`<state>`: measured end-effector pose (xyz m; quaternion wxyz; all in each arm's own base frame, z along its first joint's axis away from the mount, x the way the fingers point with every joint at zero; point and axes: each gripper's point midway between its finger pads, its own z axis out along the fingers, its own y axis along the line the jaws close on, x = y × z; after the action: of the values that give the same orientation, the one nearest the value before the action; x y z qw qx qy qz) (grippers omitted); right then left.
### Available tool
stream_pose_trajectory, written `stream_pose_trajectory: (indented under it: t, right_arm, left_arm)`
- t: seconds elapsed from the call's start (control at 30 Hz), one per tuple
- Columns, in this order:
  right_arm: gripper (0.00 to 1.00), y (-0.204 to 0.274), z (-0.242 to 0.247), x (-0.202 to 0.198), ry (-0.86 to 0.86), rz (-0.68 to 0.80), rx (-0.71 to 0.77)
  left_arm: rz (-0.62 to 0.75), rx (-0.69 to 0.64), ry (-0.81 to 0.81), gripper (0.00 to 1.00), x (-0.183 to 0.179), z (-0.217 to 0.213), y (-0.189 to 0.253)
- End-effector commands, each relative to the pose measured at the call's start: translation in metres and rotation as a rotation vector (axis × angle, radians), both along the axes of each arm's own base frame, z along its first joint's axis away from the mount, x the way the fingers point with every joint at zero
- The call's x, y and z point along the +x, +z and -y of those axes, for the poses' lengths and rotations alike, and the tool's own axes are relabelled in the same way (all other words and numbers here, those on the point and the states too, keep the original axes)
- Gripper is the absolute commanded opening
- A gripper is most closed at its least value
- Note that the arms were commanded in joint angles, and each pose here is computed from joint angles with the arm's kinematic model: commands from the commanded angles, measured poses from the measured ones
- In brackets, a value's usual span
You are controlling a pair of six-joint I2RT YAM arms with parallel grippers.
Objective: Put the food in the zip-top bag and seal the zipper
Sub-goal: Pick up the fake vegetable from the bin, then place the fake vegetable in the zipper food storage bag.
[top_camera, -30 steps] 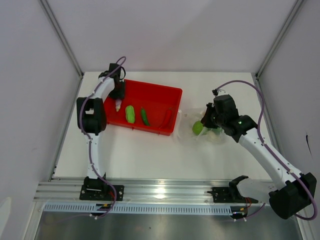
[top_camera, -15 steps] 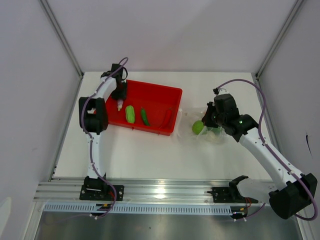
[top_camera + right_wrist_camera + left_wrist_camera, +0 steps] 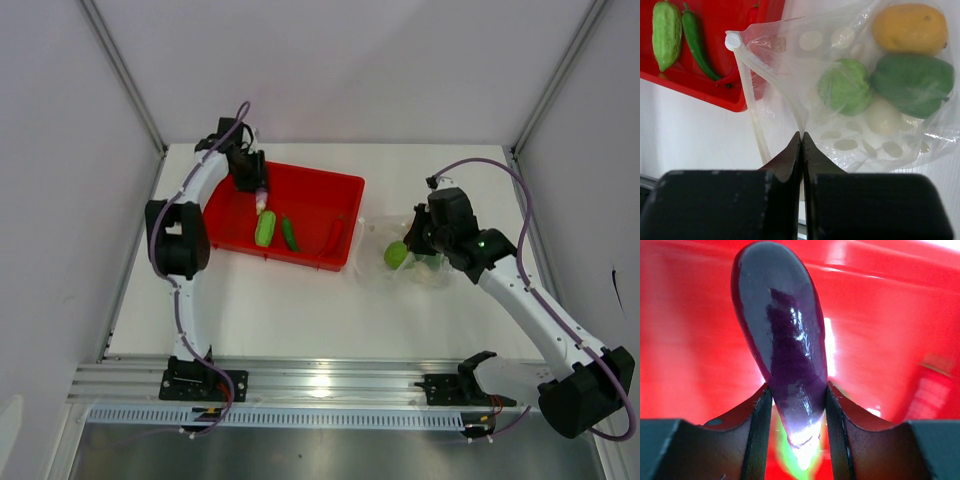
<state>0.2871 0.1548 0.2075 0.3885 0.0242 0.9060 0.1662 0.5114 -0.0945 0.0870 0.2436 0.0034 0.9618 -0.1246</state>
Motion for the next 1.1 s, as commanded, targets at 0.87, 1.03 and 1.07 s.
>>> stream_pose_trajectory:
  t: [0.87, 1.03, 1.07]
  right_arm:
    - [0.00, 0.028, 0.006, 0.012, -0.002, 0.133, -0.030]
    - [0.00, 0.029, 0.011, 0.009, -0.010, 0.150, -0.038]
    - [0.00, 0.029, 0.012, 0.009, -0.015, 0.151, -0.040]
  left_arm:
    - [-0.274, -0.989, -0.743, 0.01, -0.305, 0.277, 0.162]
    - [-0.331, -1.002, -0.751, 0.01, -0.325, 0.283, 0.153]
    - [-0.343, -0.997, -0.745, 0.01, -0.328, 0.283, 0.148]
